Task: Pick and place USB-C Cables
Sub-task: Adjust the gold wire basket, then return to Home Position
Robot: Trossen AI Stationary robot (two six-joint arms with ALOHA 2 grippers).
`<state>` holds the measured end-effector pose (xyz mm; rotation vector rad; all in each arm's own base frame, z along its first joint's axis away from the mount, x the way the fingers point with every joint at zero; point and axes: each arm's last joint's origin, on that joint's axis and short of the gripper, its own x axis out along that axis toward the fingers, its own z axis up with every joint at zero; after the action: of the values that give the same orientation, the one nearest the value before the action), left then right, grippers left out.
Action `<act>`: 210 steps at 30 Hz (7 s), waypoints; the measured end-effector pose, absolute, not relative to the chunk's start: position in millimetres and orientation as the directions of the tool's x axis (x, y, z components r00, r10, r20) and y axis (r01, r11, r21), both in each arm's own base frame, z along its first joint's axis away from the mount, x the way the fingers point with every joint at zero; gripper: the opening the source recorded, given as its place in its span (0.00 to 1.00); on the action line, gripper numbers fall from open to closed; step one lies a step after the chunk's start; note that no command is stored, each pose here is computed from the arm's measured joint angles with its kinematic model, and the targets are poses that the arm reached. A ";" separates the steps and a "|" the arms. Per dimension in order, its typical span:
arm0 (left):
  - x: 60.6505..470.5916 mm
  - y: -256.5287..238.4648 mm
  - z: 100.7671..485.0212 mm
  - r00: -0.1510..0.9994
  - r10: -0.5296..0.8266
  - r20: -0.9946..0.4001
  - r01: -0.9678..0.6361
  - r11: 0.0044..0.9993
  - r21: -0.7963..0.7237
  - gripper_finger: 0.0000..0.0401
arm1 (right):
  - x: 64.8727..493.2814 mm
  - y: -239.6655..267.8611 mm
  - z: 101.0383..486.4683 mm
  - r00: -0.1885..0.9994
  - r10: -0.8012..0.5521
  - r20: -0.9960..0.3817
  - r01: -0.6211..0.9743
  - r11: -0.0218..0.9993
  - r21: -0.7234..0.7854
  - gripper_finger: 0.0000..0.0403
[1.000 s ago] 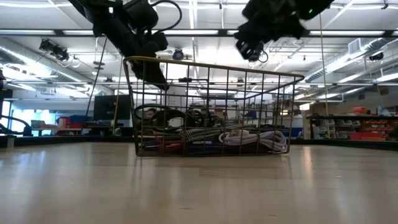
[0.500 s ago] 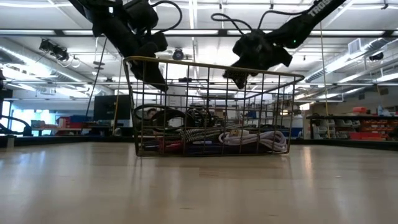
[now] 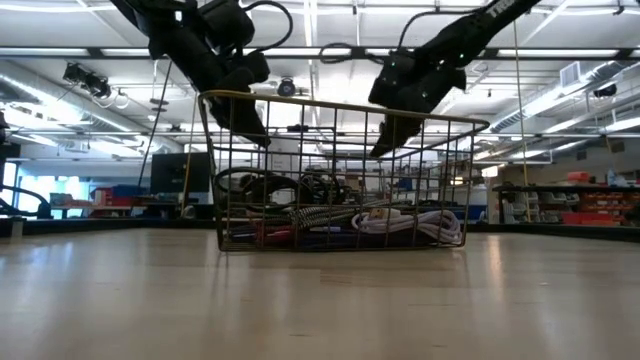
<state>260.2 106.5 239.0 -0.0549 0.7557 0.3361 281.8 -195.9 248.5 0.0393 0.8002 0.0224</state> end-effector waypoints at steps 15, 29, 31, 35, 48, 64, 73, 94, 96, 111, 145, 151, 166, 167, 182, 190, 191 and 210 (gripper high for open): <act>259.9 100.5 244.9 0.704 0.254 -0.663 -0.294 0.954 0.054 0.22 | 290.5 -192.2 215.0 0.627 0.217 -0.748 -0.081 0.973 0.215 0.23; 259.8 100.4 244.8 0.703 0.255 -0.664 -0.298 0.953 0.051 0.22 | 293.2 -173.4 216.1 0.579 0.288 -0.763 -0.122 0.956 0.268 0.23; 259.8 100.4 244.9 0.703 0.255 -0.664 -0.298 0.953 0.051 0.22 | 293.2 -173.2 216.2 0.581 0.295 -0.758 -0.125 0.953 0.275 0.23; 259.8 100.4 244.9 0.703 0.255 -0.664 -0.296 0.954 0.053 0.22 | 293.2 -173.2 216.2 0.582 0.296 -0.758 -0.125 0.953 0.276 0.23; 241.4 89.4 289.5 0.836 0.280 -0.472 -0.279 0.957 0.073 0.22 | 233.8 -157.0 320.2 0.794 0.114 -0.597 -0.098 0.993 0.059 0.23; 172.1 3.2 352.5 0.968 -0.110 -0.225 0.136 0.986 0.100 0.22 | 98.2 -37.1 432.3 0.971 0.193 -0.141 -0.224 0.941 -0.253 0.23; 159.1 -26.4 356.6 0.948 -0.240 -0.207 0.262 0.961 0.087 0.22 | 39.2 0.6 432.2 0.971 0.230 -0.070 -0.240 0.939 -0.247 0.23; 130.4 -33.7 276.3 0.951 -0.309 0.004 0.309 0.949 -0.061 0.22 | 41.8 -0.9 385.1 0.974 0.225 -0.015 -0.225 0.963 -0.145 0.23; 124.7 -30.7 277.8 0.956 -0.294 0.014 0.295 0.955 -0.043 0.22 | 42.8 -1.6 383.2 0.976 0.217 -0.018 -0.217 0.961 -0.172 0.23; 99.9 -7.0 277.8 0.993 -0.119 0.018 0.116 0.986 0.123 0.22 | 11.8 7.8 383.8 0.996 -0.053 0.068 0.069 0.961 -0.267 0.23; 55.5 0.8 264.5 0.998 -0.063 -0.014 0.064 0.996 0.062 0.22 | -0.8 15.3 324.6 0.994 -0.027 0.109 0.048 0.980 -0.195 0.23; 50.5 0.5 260.1 0.998 -0.056 -0.040 0.058 0.997 0.057 0.22 | 0.6 13.6 321.9 0.995 -0.062 0.073 0.073 0.984 -0.160 0.23; 87.4 5.2 202.8 0.997 -0.021 0.072 0.023 0.999 -0.028 0.22 | 0.3 13.8 321.5 0.996 -0.061 0.071 0.072 0.984 -0.165 0.23; 88.8 5.3 199.6 0.997 -0.022 0.079 0.025 0.999 -0.032 0.22 | 0.3 13.8 321.6 0.996 -0.061 0.071 0.072 0.984 -0.166 0.23; 91.2 8.3 191.0 0.996 0.072 0.061 -0.070 0.997 -0.030 0.22 | 0.4 13.7 319.5 0.997 -0.061 0.051 0.070 0.980 -0.187 0.23; 91.1 8.3 192.6 0.994 0.073 0.077 -0.071 0.997 -0.028 0.22 | 15.2 6.8 308.9 0.997 -0.023 0.071 0.036 0.982 -0.184 0.23; 91.1 8.3 193.1 0.994 0.073 0.083 -0.071 0.997 -0.028 0.22 | 18.6 5.0 305.8 0.997 -0.021 0.074 0.034 0.982 -0.184 0.23; 91.1 6.3 195.5 0.993 0.056 0.107 -0.052 0.998 -0.038 0.22 | 54.7 -12.5 262.0 0.994 0.057 0.088 -0.047 0.993 -0.109 0.23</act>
<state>91.1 6.3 195.5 -0.0352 -0.1080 0.0539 54.7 -12.5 262.0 -0.1066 -0.0912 0.0524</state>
